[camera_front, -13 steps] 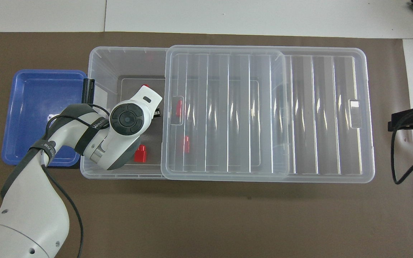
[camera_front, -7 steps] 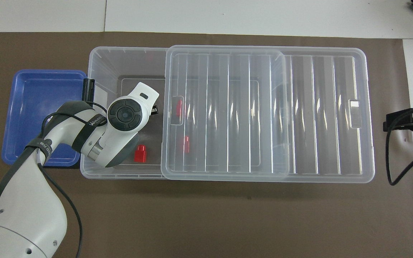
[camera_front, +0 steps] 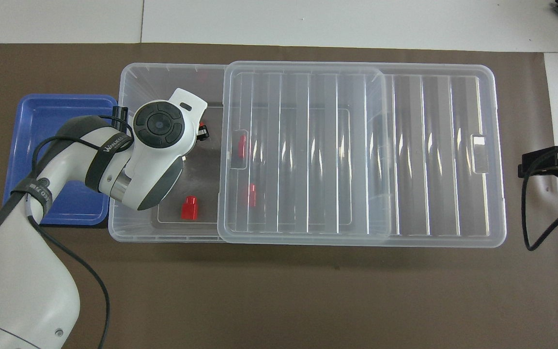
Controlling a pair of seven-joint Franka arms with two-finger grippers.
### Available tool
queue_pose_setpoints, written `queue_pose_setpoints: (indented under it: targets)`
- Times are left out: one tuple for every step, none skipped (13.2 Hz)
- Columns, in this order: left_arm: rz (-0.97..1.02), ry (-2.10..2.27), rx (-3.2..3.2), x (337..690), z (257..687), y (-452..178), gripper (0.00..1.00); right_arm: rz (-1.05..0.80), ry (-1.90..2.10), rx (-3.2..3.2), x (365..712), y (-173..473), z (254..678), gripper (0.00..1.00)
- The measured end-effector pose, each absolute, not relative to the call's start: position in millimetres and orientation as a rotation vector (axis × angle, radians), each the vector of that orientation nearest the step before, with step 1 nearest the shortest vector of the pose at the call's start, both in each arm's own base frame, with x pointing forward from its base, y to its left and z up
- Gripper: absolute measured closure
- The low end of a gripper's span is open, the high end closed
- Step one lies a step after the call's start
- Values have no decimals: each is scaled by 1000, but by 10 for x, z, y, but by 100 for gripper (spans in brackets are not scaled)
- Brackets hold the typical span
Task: Place red block in blue tray from box
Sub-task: 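Lift the red block and carry it to the blue tray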
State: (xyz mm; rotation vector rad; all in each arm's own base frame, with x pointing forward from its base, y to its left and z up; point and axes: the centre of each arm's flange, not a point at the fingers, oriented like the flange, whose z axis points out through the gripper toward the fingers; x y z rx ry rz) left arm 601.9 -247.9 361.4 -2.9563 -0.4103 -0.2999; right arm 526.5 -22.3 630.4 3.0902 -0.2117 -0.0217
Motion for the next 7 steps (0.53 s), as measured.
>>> queue_pose_setpoints:
  targets:
    - [-287, -429, -2948, 6033, 3733, -2465, 63, -22, -212, 3090, 5265, -223, 6304, 0]
    - [-274, -454, -2945, 6040, 3883, -2449, 63, -22, -212, 3090, 5265, -223, 6304, 0]
    - [-264, -478, -2946, 6033, 4051, -2426, 63, -22, -212, 3090, 5265, -223, 6304, 0]
    - [-253, -506, -2949, 6014, 4215, -2393, 63, -22, -212, 3090, 5265, -223, 6304, 0]
    - [-239, -546, -2963, 5987, 4387, -2358, 63, -22, -212, 3090, 5265, -223, 6304, 0]
    - [-223, -587, -2979, 5954, 4548, -2315, 63, -19, -212, 3090, 5267, -224, 6306, 0]
    - [-211, -625, -2986, 5920, 4703, -2244, 63, -10, -210, 3091, 5274, -230, 6309, 3]
